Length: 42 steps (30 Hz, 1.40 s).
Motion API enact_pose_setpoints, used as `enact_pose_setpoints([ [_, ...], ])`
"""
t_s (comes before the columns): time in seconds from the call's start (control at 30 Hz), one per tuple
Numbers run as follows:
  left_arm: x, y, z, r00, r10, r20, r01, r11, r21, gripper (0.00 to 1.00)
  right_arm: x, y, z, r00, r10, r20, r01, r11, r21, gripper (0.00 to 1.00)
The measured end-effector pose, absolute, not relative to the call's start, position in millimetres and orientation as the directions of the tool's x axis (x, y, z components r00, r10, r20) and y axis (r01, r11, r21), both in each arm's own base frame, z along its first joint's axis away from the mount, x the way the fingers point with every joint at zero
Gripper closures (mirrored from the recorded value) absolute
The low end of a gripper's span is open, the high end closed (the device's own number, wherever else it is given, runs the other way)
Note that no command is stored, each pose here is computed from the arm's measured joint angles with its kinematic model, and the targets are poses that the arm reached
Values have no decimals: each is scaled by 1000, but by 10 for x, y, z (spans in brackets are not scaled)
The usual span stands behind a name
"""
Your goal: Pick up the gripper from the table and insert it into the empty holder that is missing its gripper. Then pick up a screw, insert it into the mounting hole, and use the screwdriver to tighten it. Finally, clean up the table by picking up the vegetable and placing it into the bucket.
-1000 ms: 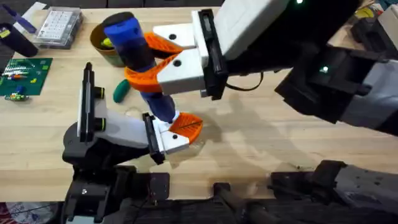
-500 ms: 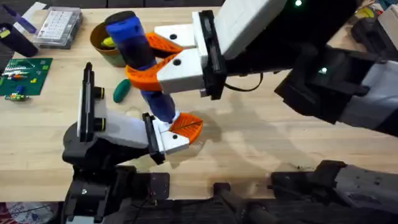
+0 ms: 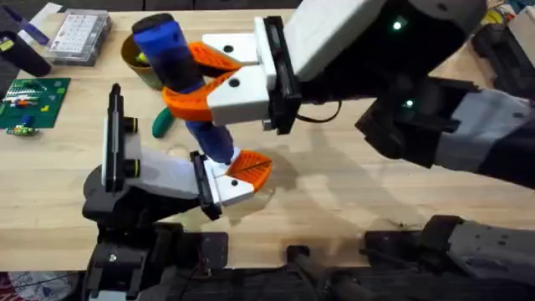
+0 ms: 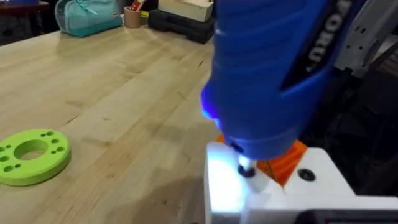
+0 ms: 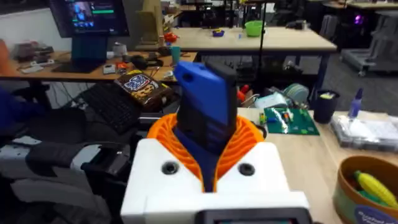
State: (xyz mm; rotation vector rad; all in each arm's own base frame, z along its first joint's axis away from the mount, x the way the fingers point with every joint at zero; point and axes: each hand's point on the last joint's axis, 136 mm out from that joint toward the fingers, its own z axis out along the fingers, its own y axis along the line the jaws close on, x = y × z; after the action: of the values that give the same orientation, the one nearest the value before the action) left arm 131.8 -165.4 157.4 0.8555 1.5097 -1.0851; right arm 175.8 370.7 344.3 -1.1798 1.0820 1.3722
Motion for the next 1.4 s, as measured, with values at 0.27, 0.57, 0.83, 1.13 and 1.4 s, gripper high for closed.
enact_pose_setpoints([
  [0.27,1361,-1632,1636,-177,-27,-984,915,365,-174,987,1868,3815,3551,-157,-16,-987,-977,-145,158,950],
  [0.57,1353,-1635,1606,-187,-24,-982,914,361,-183,987,1894,3811,4085,-54,59,-997,-989,-142,45,949],
  [0.83,1353,-1635,1606,-187,-24,-982,914,361,-183,987,1894,3811,4085,-54,59,-997,-989,-142,45,949],
  [1.13,1353,-1635,1606,-187,-24,-982,914,361,-183,987,1894,3811,4085,-54,59,-997,-989,-142,45,949],
  [1.4,1353,-1635,1606,-187,-24,-982,914,361,-183,987,1894,3811,4085,-54,59,-997,-989,-142,45,949],
])
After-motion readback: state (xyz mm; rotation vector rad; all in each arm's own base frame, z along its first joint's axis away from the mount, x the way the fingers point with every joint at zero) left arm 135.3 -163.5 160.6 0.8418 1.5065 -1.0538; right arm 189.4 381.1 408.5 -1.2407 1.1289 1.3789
